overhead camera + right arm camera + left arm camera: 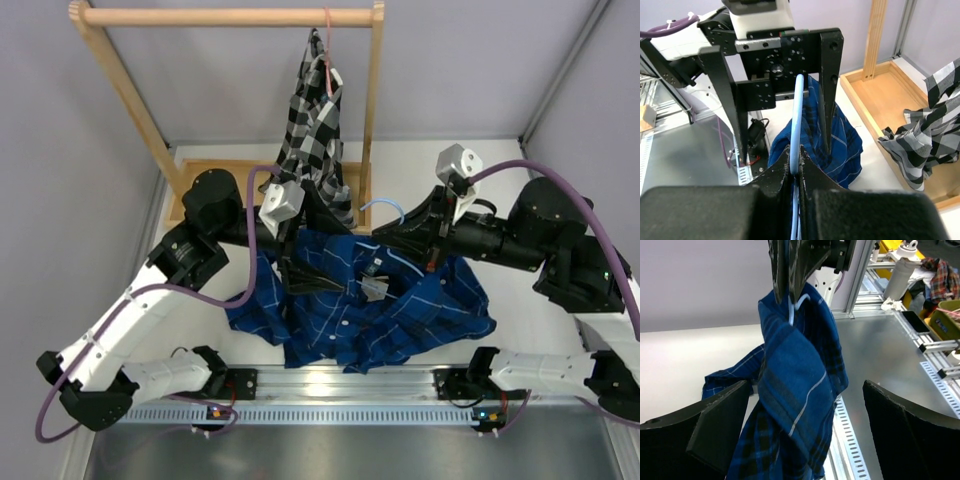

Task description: Place the shirt on the hanger

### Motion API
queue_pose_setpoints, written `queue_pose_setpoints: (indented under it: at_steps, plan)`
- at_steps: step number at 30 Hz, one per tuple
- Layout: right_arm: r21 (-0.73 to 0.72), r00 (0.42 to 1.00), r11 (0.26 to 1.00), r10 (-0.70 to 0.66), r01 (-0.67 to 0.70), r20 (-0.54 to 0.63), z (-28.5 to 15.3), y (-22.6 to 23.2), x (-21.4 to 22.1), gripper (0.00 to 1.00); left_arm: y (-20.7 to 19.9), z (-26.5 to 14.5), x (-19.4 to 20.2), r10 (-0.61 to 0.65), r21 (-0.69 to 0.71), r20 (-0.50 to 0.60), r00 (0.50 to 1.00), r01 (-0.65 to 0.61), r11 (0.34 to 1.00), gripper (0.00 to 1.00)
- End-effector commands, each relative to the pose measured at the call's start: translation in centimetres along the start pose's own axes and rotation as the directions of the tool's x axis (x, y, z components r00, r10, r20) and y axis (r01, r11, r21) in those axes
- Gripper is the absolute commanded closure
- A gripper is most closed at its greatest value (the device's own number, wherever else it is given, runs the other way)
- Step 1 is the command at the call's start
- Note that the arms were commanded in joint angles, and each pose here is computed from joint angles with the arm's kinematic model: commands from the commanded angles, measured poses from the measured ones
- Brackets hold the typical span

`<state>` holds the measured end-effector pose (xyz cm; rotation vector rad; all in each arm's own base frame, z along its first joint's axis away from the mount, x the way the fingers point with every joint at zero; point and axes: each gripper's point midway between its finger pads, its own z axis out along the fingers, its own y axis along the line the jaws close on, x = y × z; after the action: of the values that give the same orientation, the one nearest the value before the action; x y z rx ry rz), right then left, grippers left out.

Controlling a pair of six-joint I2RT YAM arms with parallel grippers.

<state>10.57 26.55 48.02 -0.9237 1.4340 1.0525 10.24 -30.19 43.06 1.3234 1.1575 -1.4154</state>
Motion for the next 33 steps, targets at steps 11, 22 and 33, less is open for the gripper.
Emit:
queue_pose_setpoints:
  at_steps: [11,22,33]
  plan:
    - [-0.101,0.998,0.993,-0.056,0.06,0.039,-1.3,2.0,-0.1,1.0,2.1,1.5,2.6,0.048,0.071,-0.061,0.997,-0.043,0.996,0.5]
    - [-0.114,0.996,0.991,-0.06,0.068,0.072,-1.1,2.1,0.0,1.0,1.9,1.3,3.9,0.044,0.074,-0.074,0.996,-0.039,0.997,1.0]
    - [-0.127,0.995,0.989,-0.067,0.077,0.077,-1.6,2.3,0.8,1.0,2.2,0.6,2.7,0.091,-0.012,-0.058,0.994,-0.092,0.996,0.02]
